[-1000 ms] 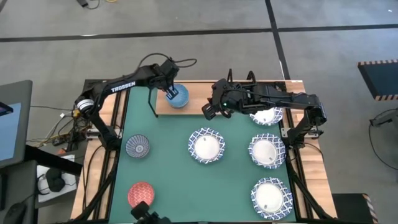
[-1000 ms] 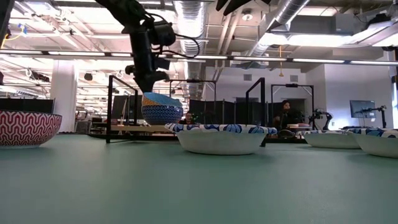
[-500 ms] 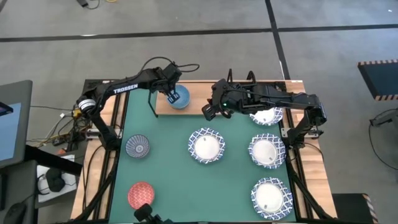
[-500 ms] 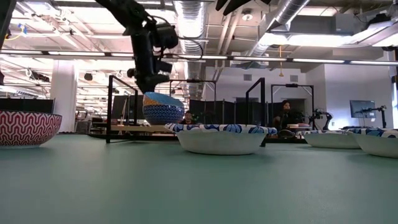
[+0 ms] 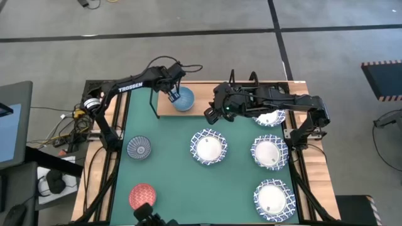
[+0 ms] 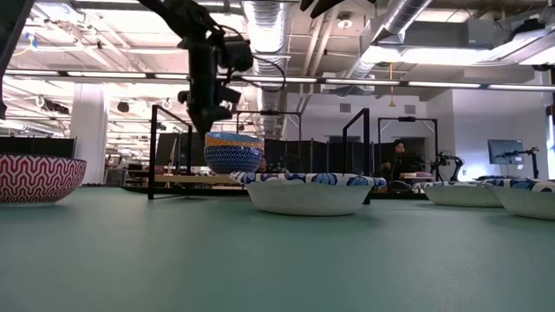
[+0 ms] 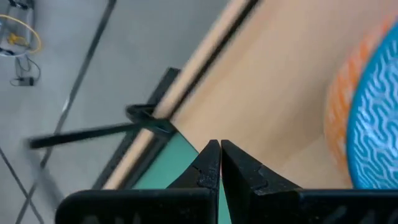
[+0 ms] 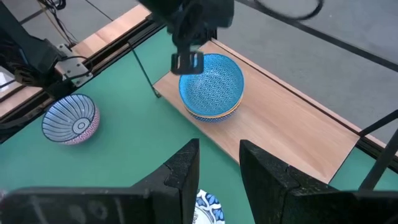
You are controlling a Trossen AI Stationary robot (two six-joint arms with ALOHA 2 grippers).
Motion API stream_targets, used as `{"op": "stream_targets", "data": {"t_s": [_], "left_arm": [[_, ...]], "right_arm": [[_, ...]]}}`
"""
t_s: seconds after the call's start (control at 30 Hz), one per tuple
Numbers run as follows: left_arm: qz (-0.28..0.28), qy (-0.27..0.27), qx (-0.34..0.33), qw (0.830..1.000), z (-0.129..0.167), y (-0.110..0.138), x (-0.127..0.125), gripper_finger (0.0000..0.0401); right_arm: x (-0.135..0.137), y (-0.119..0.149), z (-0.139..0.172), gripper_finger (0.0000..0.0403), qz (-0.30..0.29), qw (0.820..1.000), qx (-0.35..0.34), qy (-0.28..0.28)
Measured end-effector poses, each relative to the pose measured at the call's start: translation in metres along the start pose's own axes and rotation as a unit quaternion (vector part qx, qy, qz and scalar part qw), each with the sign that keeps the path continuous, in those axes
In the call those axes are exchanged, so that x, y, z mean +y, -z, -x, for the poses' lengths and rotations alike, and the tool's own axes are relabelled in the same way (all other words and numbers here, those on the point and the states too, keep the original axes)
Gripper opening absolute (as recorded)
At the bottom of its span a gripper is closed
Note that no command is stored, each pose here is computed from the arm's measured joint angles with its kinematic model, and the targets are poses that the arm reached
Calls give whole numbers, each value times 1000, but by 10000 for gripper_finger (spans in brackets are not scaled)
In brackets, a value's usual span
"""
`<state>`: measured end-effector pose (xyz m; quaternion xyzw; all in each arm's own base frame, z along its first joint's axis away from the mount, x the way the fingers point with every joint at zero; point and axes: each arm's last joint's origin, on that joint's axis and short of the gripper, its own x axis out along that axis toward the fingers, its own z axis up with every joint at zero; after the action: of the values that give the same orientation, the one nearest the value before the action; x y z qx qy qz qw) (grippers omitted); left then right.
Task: Place and stack bowls onto a shelf
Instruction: Stack the small dark blue bowl on top of the small light blue bowl on the shelf
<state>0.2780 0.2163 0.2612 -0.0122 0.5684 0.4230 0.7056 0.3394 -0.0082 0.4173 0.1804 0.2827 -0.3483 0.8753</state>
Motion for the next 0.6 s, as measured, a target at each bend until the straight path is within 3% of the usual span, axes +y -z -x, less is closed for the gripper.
{"op": "stream_targets", "data": {"t_s": [0.3, 0.37, 0.6], "left_arm": [[19, 13, -29, 999, 50, -22, 30, 0], [34, 25, -56, 998, 67, -23, 39, 0], [58, 81, -95, 990, 107, -1, 64, 0]], "right_arm": [[11, 10, -28, 141, 16, 999, 48, -9], [20, 13, -46, 141, 27, 998, 51, -8], [22, 20, -100, 141, 39, 992, 116, -44]]}}
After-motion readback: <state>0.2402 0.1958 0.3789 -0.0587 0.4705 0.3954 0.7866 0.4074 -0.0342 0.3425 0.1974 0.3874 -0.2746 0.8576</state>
